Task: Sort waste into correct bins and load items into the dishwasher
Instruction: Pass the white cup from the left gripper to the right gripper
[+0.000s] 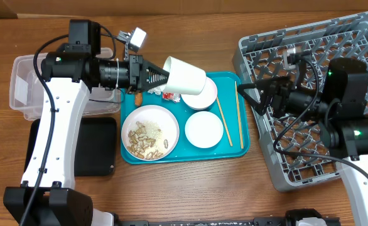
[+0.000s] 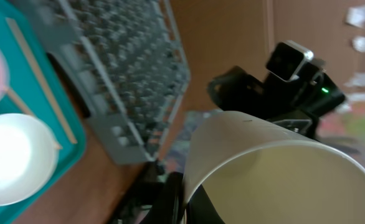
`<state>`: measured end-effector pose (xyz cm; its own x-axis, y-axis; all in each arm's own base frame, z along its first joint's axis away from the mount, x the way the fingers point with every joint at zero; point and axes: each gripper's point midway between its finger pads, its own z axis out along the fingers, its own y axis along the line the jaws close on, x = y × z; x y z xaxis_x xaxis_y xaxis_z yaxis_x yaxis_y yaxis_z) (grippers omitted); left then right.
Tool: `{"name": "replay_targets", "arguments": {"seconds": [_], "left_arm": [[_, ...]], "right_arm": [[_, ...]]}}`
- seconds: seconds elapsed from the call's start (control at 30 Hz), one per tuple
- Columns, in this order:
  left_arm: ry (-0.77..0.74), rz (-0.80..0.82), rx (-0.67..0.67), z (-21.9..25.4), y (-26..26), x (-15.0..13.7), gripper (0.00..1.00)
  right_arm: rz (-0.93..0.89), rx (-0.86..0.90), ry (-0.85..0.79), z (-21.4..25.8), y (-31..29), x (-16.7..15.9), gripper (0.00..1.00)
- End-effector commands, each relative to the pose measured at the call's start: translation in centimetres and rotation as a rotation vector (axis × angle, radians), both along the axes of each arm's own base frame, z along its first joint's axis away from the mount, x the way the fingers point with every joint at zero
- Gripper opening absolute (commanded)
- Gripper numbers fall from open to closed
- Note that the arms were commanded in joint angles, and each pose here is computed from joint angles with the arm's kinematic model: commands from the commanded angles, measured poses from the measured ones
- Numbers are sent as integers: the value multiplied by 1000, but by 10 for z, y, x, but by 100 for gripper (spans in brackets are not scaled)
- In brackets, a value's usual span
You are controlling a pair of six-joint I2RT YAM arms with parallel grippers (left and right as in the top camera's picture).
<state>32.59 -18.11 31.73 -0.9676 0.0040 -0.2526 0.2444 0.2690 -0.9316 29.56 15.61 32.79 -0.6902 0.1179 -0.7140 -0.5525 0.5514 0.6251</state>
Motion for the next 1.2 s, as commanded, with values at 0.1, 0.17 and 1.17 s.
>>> {"name": "replay_targets", "arguments": {"seconds": [0.1,0.17,1.17], "left_arm": [[-35,-124,-186,31,-16,-23,4],[-35,-137,-186,31,-20,-25,4],[-48,-181,-126,21,-38,-34,4]], "right_arm": [[319,115,-129,34,49,-32,83],[367,125,-160,38,59,-37,83],[461,135,-325,56,95,-45,70]]}}
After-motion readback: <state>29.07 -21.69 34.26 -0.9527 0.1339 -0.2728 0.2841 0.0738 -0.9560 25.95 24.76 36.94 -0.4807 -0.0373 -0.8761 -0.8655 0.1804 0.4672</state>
